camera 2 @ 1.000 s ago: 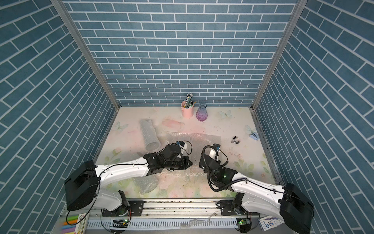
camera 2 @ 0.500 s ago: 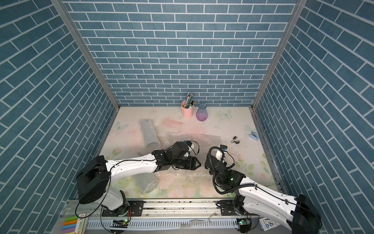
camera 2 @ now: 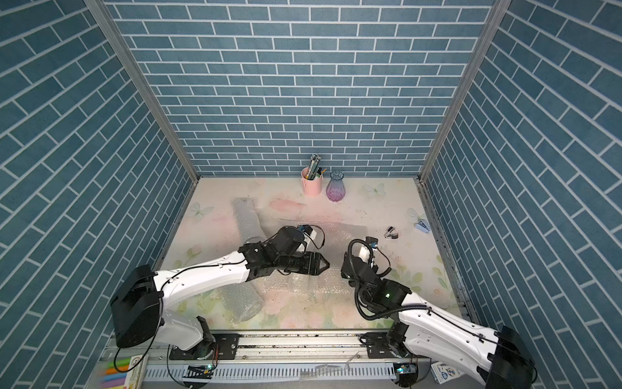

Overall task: Unwrap the vase from the bubble wrap
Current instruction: Unwrap the bubble wrap.

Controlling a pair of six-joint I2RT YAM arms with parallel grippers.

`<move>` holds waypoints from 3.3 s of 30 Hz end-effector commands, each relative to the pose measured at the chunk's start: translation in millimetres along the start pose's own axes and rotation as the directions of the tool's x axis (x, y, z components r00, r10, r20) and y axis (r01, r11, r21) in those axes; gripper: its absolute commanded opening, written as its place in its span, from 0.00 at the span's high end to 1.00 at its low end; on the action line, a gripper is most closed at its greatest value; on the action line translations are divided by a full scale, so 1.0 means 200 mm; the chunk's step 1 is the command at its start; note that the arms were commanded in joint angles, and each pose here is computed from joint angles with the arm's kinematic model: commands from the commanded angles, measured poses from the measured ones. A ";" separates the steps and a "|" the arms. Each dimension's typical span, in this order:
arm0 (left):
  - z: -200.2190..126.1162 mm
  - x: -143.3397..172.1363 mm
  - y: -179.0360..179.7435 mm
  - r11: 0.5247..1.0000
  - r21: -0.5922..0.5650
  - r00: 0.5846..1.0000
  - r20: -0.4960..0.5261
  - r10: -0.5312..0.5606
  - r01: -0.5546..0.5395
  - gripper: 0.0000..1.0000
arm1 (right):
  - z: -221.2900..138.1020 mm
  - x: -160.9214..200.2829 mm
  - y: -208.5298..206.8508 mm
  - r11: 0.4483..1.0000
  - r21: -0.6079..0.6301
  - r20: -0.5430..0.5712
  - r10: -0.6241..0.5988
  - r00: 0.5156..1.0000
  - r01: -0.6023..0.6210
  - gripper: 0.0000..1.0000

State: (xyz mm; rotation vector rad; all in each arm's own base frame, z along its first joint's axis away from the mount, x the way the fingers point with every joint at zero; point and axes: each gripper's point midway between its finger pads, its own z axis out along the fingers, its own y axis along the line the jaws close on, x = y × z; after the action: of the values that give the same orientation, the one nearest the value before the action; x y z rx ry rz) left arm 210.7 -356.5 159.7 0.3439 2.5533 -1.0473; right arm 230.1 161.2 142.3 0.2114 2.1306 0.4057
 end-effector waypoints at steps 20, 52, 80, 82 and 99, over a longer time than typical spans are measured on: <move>-0.26 -0.05 0.56 0.951 -0.305 0.997 0.065 -0.030 0.049 0.23 | 0.36 0.32 0.42 0.985 -0.165 -0.354 -0.107 0.929 0.050 0.48; 0.13 -0.09 0.60 0.964 -0.264 0.998 -0.064 -0.029 0.011 0.06 | 0.49 0.43 0.44 0.978 -0.194 -0.410 -0.016 0.912 -0.070 0.79; 0.12 -0.18 0.52 0.962 -0.270 0.999 -0.024 0.031 -0.036 0.65 | 0.46 0.35 0.49 0.972 -0.219 -0.373 0.002 0.928 -0.090 0.90; 0.11 -0.19 0.50 0.963 -0.267 0.999 -0.021 0.038 -0.043 0.65 | 0.45 0.33 0.50 0.970 -0.224 -0.368 0.003 0.930 -0.092 0.91; 0.07 -0.21 0.32 0.967 -0.244 0.997 -0.036 0.068 -0.074 0.65 | 0.32 0.21 0.49 0.969 -0.229 -0.344 0.009 0.939 -0.093 0.96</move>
State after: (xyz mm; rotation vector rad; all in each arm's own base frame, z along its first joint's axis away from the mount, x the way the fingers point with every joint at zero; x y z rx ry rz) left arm 272.2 -313.6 101.1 0.3664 2.6974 -0.6380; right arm 258.7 284.4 99.3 0.0232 2.4103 0.7773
